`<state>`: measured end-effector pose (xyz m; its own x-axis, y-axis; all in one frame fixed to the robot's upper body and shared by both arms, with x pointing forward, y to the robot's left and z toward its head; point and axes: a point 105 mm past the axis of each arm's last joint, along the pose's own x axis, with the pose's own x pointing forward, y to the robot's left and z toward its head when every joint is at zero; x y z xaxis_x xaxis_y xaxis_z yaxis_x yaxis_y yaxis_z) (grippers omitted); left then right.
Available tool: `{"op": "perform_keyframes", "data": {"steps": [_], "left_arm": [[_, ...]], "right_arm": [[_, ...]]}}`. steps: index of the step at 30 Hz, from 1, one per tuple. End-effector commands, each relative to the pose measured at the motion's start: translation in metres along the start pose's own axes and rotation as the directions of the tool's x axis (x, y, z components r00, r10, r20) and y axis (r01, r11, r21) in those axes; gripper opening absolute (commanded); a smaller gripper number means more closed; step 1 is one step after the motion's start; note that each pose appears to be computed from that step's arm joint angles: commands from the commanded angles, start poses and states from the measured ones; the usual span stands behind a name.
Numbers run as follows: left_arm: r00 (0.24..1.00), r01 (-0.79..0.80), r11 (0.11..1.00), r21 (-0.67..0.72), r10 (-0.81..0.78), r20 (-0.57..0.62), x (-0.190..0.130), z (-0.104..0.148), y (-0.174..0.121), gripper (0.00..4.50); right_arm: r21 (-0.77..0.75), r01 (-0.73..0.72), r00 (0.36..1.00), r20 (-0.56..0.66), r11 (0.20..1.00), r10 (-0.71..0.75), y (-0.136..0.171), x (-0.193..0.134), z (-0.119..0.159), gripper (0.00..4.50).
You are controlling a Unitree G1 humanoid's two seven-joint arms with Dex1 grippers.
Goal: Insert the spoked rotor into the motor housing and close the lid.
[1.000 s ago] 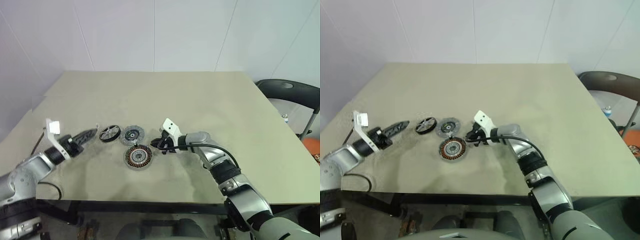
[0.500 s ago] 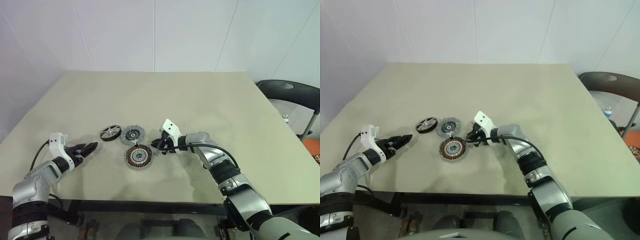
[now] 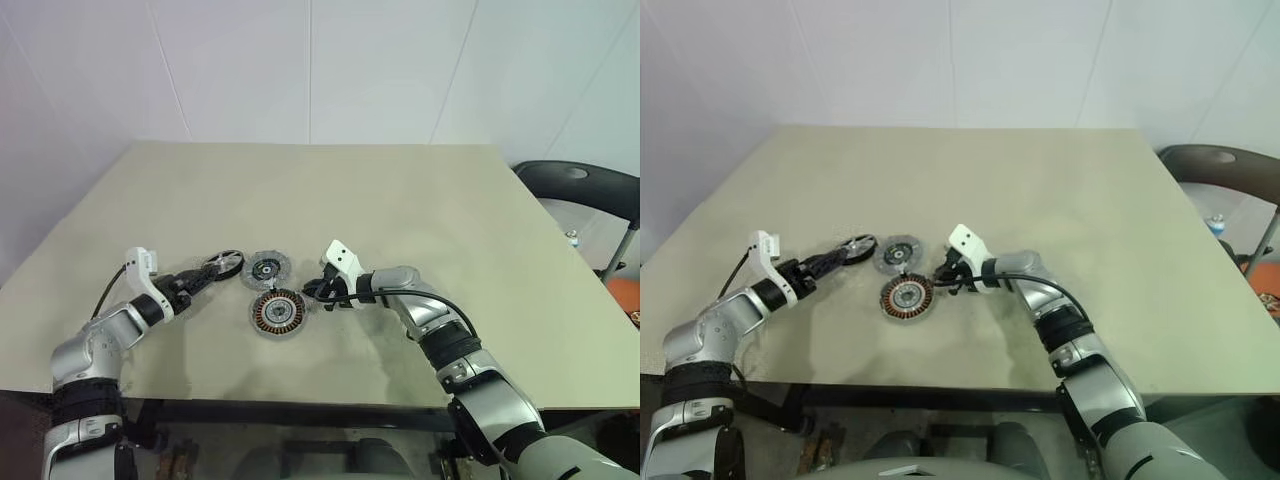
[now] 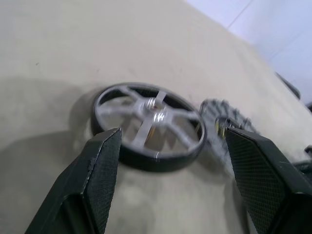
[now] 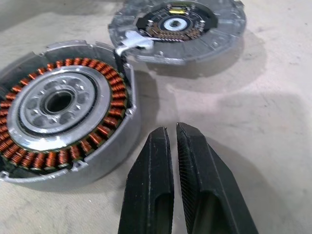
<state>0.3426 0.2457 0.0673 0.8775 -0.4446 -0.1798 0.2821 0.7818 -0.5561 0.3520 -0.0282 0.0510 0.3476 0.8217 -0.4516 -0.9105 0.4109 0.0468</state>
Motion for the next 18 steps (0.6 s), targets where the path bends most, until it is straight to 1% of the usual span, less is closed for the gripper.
{"op": "perform_keyframes", "data": {"steps": [1,4,7,15,18], "left_arm": [[0.999,0.014,0.998,-0.055,-0.012,0.048,0.009,0.009,-0.005,3.6],[0.999,0.041,0.997,-0.066,-0.041,0.01,0.013,-0.003,-0.012,3.6],[0.999,0.052,0.997,-0.064,-0.052,-0.009,0.01,-0.007,-0.014,3.6],[1.0,0.029,0.999,-0.047,-0.029,-0.011,-0.003,-0.005,-0.009,3.6],[1.0,0.028,0.999,-0.033,-0.028,0.015,-0.012,0.002,-0.009,3.6]], "right_arm": [[-0.024,0.006,0.999,0.046,1.0,-0.005,-0.001,-0.001,0.015,0.33],[-0.022,0.007,0.999,0.049,1.0,-0.006,-0.001,-0.001,0.016,0.33],[-0.021,0.014,0.999,0.046,1.0,-0.013,-0.002,-0.002,0.016,0.33],[-0.023,0.017,0.999,0.032,1.0,-0.016,-0.002,-0.004,0.01,0.33],[-0.024,0.022,0.999,0.027,0.999,-0.022,-0.004,-0.003,0.01,0.33]]}}
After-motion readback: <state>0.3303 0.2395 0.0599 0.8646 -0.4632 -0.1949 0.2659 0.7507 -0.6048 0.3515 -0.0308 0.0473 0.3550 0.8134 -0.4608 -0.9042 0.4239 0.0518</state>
